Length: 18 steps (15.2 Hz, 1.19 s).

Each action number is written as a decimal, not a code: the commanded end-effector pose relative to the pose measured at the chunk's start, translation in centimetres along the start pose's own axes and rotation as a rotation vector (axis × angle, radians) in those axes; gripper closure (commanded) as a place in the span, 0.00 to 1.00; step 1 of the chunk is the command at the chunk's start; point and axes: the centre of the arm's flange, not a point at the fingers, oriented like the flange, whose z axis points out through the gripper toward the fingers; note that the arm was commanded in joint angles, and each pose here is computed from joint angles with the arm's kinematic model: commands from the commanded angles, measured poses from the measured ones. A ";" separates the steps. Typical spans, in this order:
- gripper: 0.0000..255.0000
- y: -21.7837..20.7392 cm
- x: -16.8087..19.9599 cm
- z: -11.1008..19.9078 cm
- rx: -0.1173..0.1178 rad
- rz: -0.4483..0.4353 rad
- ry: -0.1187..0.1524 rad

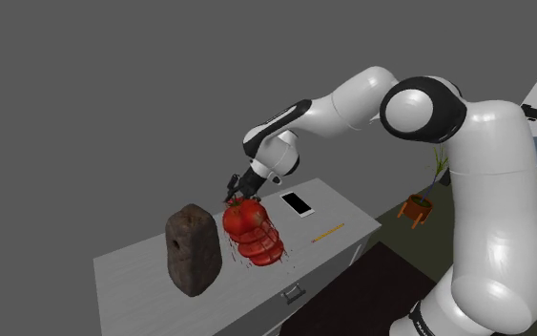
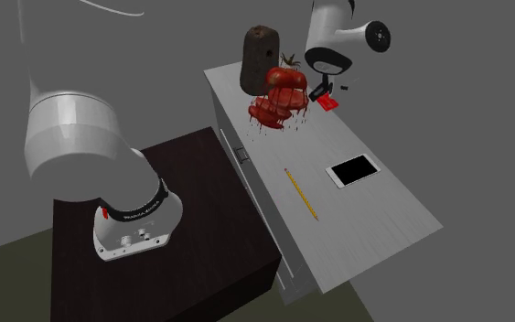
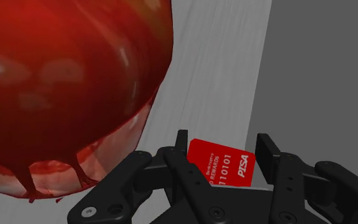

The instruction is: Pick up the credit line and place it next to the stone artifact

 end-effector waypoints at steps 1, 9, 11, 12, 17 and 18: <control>1.00 3.2 1.2 5.2 -0.122 0.045 -0.048; 0.00 3.2 1.2 5.2 -0.122 0.045 -0.048; 0.00 2.9 1.3 2.5 -0.122 0.045 -0.048; 0.00 2.7 1.4 1.2 -0.122 0.045 -0.048; 0.00 2.6 1.5 0.2 -0.122 0.045 -0.048; 0.00 2.6 1.5 0.2 -0.122 0.045 -0.048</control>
